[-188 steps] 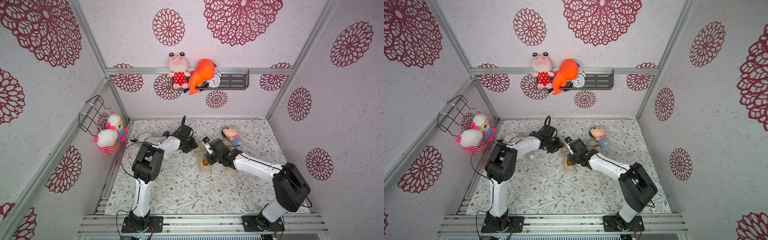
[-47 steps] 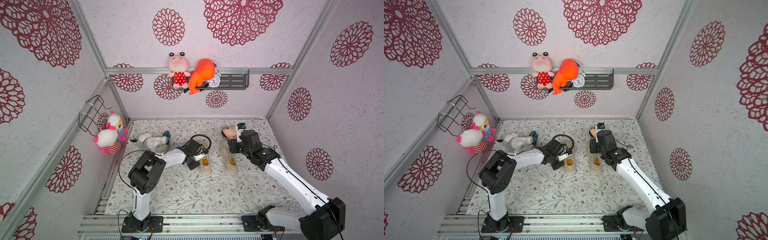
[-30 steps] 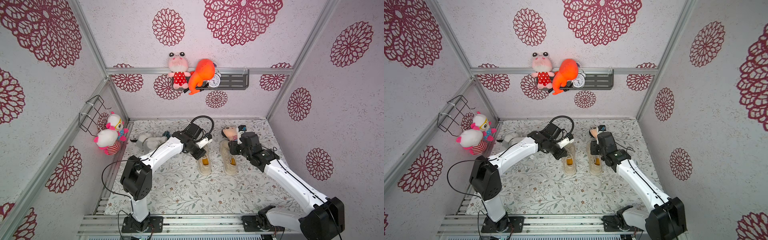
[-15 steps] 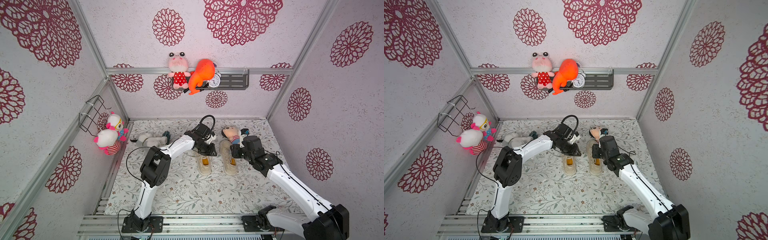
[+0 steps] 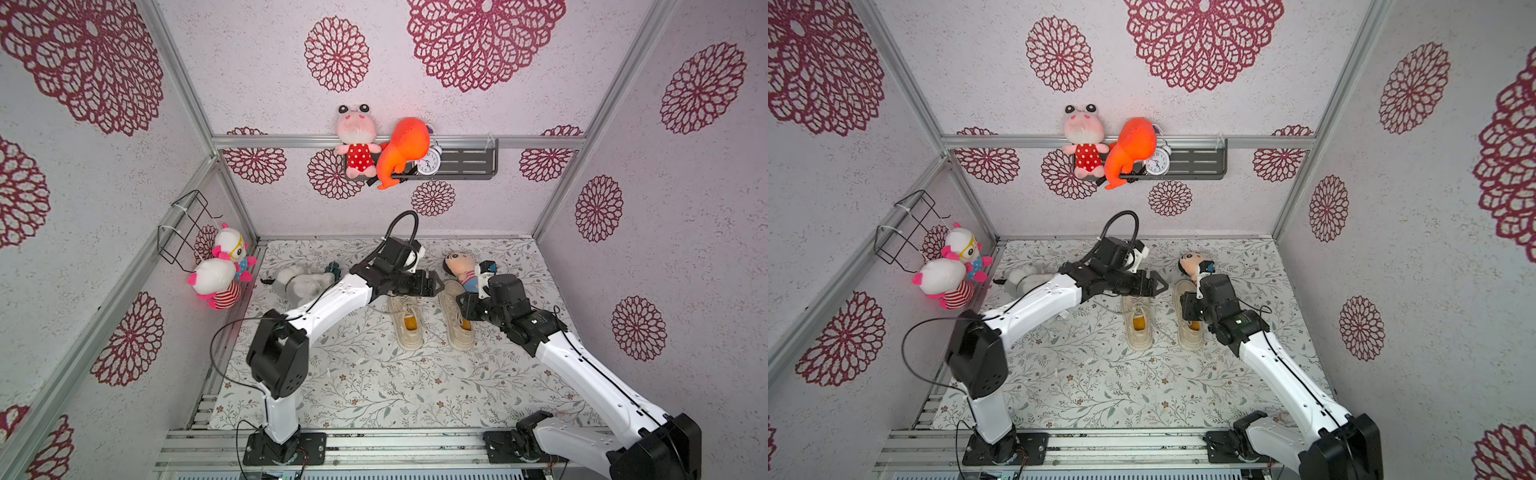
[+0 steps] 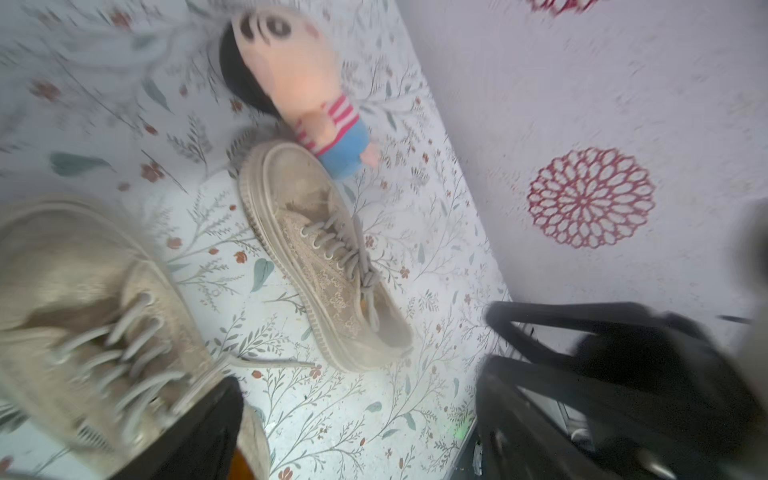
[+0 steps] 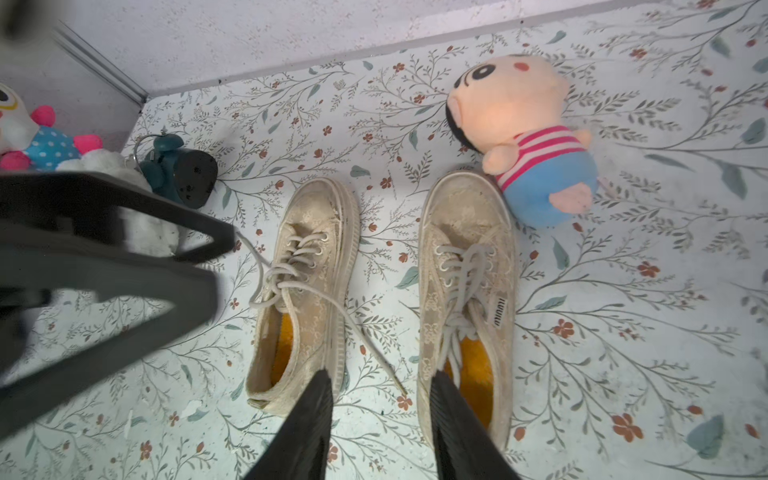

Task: Remove the insole from the shoe
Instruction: Untie the shoelace on the shoe, then adjust the shoe at the center of the board.

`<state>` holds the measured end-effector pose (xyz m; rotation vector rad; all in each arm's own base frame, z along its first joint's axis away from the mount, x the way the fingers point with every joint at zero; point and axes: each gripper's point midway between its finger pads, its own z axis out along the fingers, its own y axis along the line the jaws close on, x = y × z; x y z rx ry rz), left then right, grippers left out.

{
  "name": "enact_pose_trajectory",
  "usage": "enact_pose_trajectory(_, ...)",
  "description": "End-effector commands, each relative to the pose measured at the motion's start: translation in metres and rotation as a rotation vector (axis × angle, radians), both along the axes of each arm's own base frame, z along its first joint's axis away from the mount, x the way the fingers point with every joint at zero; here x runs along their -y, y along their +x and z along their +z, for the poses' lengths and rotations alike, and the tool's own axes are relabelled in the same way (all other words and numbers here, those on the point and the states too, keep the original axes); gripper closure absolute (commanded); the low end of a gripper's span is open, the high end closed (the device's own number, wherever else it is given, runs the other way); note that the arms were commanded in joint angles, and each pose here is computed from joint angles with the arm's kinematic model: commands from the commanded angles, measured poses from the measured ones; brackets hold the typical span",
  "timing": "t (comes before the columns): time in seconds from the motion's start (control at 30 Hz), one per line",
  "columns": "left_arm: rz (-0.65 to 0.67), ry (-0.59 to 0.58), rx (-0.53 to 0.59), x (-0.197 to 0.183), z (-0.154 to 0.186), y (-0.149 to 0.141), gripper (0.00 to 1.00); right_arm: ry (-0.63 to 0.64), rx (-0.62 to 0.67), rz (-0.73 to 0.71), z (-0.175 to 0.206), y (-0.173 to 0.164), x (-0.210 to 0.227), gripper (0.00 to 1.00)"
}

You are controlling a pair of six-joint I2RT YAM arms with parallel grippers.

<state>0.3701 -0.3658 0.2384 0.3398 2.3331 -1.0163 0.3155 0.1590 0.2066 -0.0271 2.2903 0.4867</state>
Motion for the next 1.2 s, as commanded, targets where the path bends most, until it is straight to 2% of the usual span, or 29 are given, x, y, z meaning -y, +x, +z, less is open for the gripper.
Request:
enact_pose_trajectory(0.0,0.274,-0.048,0.132,-0.057,0.036,0.031,0.13,0.150,-0.011,0.010,0.017,0.005,-0.040,0.59)
enact_pose_trajectory(0.03,0.354,-0.054,0.101,-0.079,0.027,0.039,0.12,0.165,-0.004,-0.003,0.020,0.005,-0.052,0.59)
enact_pose_trajectory(0.1,0.452,-0.082,0.024,-0.114,0.003,0.056,0.14,0.211,-0.036,-0.127,0.015,0.006,-0.061,0.62)
enact_pose_trajectory(0.13,0.469,-0.082,-0.001,-0.124,-0.006,0.062,0.15,0.226,-0.071,-0.179,0.008,0.005,-0.061,0.62)
enact_pose_trajectory(0.2,0.492,-0.052,-0.042,-0.141,-0.018,0.071,0.16,0.215,-0.097,-0.186,-0.003,0.005,-0.073,0.60)
enact_pose_trajectory(0.27,0.474,-0.028,-0.050,-0.144,-0.019,0.073,0.16,0.121,-0.095,-0.116,-0.008,0.003,-0.087,0.59)
enact_pose_trajectory(0.4,0.449,0.004,-0.067,-0.145,-0.024,0.073,0.17,-0.147,-0.158,0.037,-0.038,0.006,-0.098,0.58)
enact_pose_trajectory(0.47,0.441,0.005,-0.073,-0.146,-0.027,0.071,0.17,-0.202,-0.186,0.100,-0.051,0.006,-0.105,0.58)
enact_pose_trajectory(0.67,0.421,0.011,-0.076,-0.153,-0.034,0.072,0.17,-0.252,-0.204,0.154,-0.076,0.010,-0.112,0.57)
enact_pose_trajectory(0.87,0.458,0.006,-0.081,-0.162,-0.035,0.083,0.16,-0.301,-0.216,0.198,-0.096,0.016,-0.118,0.58)
enact_pose_trajectory(1.03,0.461,0.004,-0.095,-0.162,-0.044,0.089,0.17,-0.346,-0.240,0.238,-0.112,0.020,-0.121,0.64)
enact_pose_trajectory(1.17,0.471,0.007,-0.095,-0.164,-0.044,0.090,0.17,-0.394,-0.236,0.235,-0.116,0.029,-0.117,0.73)
